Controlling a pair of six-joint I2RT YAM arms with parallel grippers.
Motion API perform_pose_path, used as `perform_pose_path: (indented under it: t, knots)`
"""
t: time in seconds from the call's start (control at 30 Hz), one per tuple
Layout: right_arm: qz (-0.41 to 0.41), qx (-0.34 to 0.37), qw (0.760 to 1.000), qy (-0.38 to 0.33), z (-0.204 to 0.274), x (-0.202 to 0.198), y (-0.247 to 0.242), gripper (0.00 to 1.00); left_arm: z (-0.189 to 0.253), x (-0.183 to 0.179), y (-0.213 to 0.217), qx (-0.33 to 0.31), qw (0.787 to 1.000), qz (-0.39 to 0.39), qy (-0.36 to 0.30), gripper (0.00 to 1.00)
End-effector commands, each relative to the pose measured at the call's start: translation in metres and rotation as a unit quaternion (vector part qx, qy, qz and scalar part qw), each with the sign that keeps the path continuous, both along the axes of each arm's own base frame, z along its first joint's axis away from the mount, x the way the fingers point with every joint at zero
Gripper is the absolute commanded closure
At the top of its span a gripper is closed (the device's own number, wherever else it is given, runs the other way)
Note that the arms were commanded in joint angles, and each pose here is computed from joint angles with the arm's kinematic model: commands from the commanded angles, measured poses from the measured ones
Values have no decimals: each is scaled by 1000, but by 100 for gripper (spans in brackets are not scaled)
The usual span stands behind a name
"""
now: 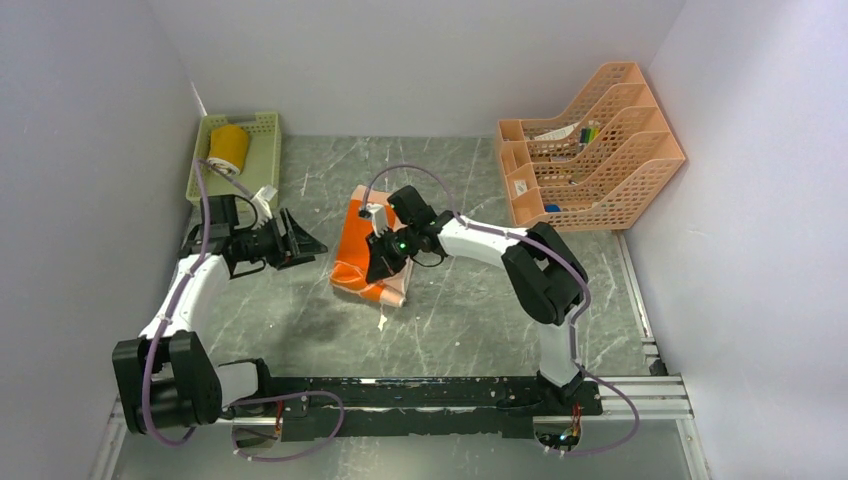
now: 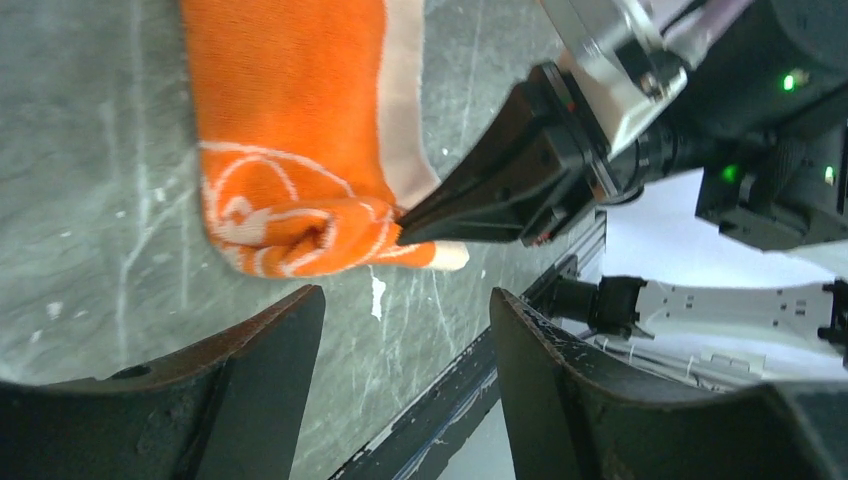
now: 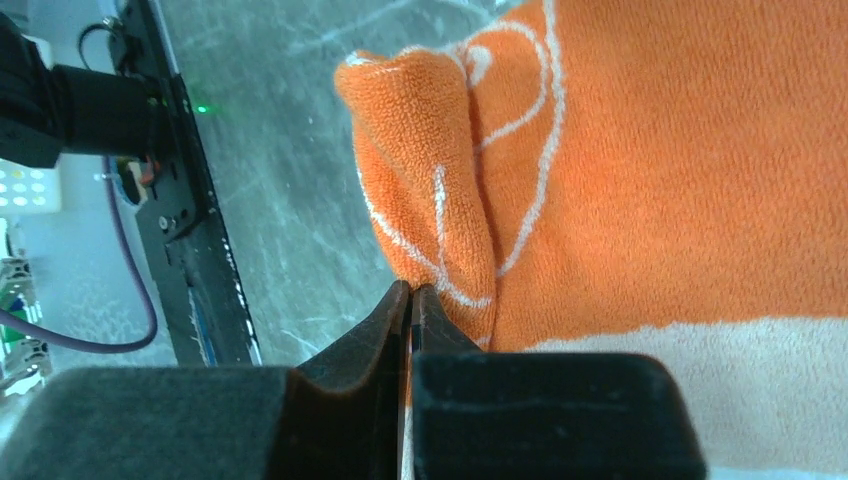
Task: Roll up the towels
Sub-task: Roll the towel at the center of the board.
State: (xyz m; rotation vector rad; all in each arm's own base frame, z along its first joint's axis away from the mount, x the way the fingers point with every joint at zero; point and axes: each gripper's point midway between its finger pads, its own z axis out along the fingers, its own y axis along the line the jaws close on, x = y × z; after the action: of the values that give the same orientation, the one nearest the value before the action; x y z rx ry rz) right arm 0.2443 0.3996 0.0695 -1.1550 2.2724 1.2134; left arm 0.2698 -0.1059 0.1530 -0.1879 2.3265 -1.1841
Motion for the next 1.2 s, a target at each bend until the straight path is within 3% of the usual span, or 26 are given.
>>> perform_pose_path:
  t: [0.0, 0.37, 0.63, 1.03, 1.07, 1.17]
  knots:
    - [14, 18, 1000, 21, 9, 4, 11, 100, 10, -6, -26, -13, 998, -50, -35, 28]
    - [-4, -27, 999, 26, -33, 37, 7, 100, -30, -15, -52, -56, 997, -49, 26, 38]
    - [-14, -36, 999, 34, -48, 53, -2, 100, -53, -3, -69, -60, 996, -62, 31, 39]
    - [-13, -55, 998, 34, -60, 53, -8, 100, -111, 25, -57, -3, 995, 4, 95, 45]
    - [-16, -59, 998, 26, -58, 55, -10, 97, -113, 26, -56, -1, 995, 8, 98, 45]
    - [-44, -59, 997, -40, -35, 70, -17, 68, -117, 25, -55, 2, 995, 8, 103, 47]
